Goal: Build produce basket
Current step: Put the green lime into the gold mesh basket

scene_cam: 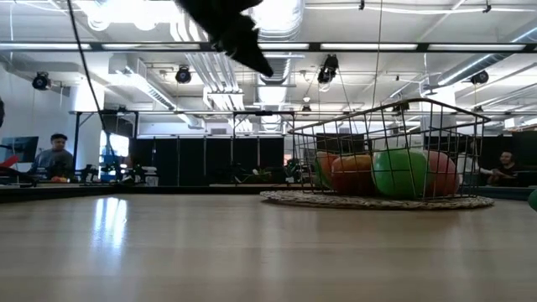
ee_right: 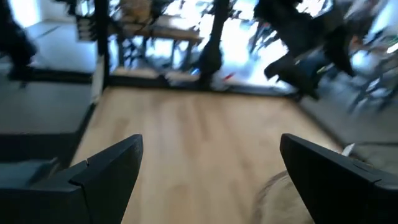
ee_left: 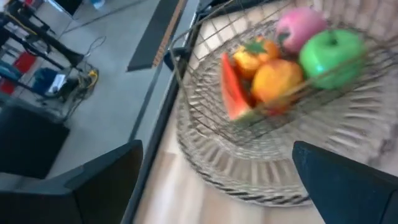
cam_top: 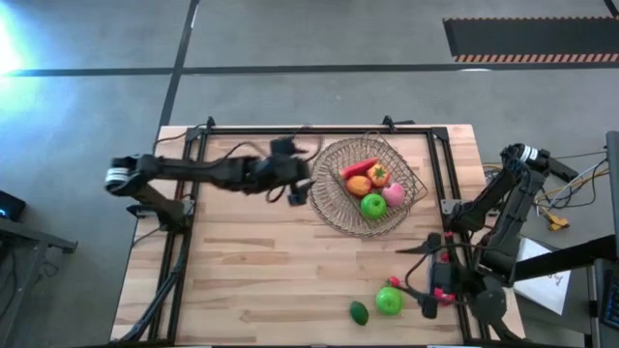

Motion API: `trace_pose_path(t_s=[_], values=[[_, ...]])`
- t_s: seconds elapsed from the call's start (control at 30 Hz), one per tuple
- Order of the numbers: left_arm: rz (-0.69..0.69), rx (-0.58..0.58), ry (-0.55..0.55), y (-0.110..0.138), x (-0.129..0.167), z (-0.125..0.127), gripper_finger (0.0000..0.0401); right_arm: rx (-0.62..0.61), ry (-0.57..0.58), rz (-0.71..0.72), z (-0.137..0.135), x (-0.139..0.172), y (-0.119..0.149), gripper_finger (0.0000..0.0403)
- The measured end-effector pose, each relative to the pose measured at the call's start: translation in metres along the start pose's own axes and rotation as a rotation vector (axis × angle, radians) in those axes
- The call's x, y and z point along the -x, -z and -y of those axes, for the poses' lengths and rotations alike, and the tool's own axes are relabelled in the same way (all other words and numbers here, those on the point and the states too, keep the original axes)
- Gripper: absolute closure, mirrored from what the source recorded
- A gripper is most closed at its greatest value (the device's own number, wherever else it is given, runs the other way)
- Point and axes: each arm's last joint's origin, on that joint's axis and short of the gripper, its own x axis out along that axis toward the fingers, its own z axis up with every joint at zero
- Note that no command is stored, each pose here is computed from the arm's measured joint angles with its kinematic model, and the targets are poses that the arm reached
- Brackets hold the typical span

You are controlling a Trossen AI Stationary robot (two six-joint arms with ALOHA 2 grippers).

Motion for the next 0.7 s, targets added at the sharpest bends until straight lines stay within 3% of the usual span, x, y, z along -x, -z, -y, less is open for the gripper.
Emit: trace_pose_path(t_s=[0.2, 0.33, 0.5, 0.7], values=[[0.144, 0.04, 0.06, 0.061, 0.017, 0.04, 0.0006, -0.074, -0.163, -0.165, -0.012, -0.018, 0.015, 0.0033], [0.232, 0.111, 0.104, 0.087, 0.024, 0.059, 0.0006, -0.19, -0.261, -0.323, -0.02, -0.035, 0.027, 0.0035], [0.216, 0.199, 0.149, 0.108, 0.025, 0.072, 0.0006, -0.29, -0.312, -0.474, -0.033, -0.056, 0.037, 0.0035], [0.231, 0.262, 0.166, 0.109, 0.026, 0.076, 0.0006, -0.318, -0.333, -0.557, -0.059, -0.075, 0.035, 0.0035]])
